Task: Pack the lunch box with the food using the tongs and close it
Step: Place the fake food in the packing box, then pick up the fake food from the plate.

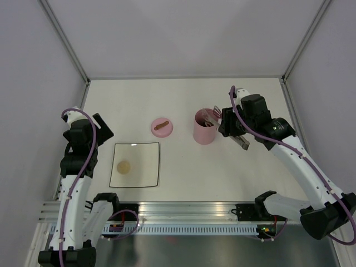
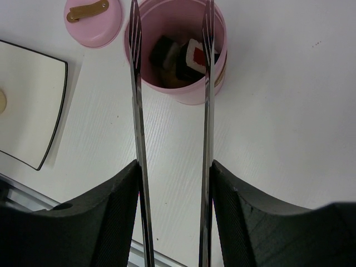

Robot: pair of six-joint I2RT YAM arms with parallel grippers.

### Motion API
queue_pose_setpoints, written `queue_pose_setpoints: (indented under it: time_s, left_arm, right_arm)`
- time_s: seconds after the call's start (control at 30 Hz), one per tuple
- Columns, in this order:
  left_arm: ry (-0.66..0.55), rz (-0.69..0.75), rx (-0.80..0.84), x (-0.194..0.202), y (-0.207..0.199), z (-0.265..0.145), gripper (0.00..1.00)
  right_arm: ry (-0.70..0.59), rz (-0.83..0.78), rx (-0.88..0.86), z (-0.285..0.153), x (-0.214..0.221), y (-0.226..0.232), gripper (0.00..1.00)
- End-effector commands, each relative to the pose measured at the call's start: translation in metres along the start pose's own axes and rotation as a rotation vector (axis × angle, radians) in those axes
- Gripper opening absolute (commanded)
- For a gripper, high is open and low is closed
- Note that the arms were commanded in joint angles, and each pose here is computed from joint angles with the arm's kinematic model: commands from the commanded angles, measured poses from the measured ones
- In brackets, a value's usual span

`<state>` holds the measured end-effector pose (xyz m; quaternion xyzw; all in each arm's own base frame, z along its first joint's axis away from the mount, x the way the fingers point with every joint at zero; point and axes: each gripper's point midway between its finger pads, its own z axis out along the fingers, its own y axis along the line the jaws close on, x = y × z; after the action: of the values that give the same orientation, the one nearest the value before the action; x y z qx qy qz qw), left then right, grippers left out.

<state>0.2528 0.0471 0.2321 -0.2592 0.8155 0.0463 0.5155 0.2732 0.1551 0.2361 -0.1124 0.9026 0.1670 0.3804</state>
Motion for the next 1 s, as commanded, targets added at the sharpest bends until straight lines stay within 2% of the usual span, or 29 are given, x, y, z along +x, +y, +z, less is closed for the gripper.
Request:
queue_pose_setpoints:
  time_s: [0.0, 0.33, 0.43, 0.53, 0.67, 0.97]
  left_arm:
    - [-0.016, 0.012, 0.008, -0.004, -0.001, 0.000, 1.00]
    - [-0.015, 0.012, 0.011, -0.004, -0.001, -0.001, 1.00]
    - [-0.019, 0.009, 0.013, -0.005, -0.002, -0.001, 1.00]
    - [-0.017, 0.009, 0.010, -0.004, -0.001, -0.001, 1.00]
    - [-0.018, 0.008, 0.014, -0.004, -0.002, -0.002, 1.00]
    - [-0.017, 0.007, 0.012, -0.004, -0.001, -0.001, 1.00]
  right_arm:
    - [-0.046, -0.007, -0.017, -0.006, -0.014, 0.004, 0.59]
    - [-0.120, -0.070, -0.249, -0.012, -0.046, 0.055, 0.57]
    - [-0.128, -0.143, -0.320, -0.005, -0.047, 0.088, 0.57]
    - [-0.106, -0.234, -0.434, 0.007, -0.030, 0.139, 0.57]
    - [-0.066, -0.375, -0.588, 0.023, 0.016, 0.205, 0.57]
    - [-0.041, -0.528, -0.725, 0.060, 0.074, 0.276, 0.57]
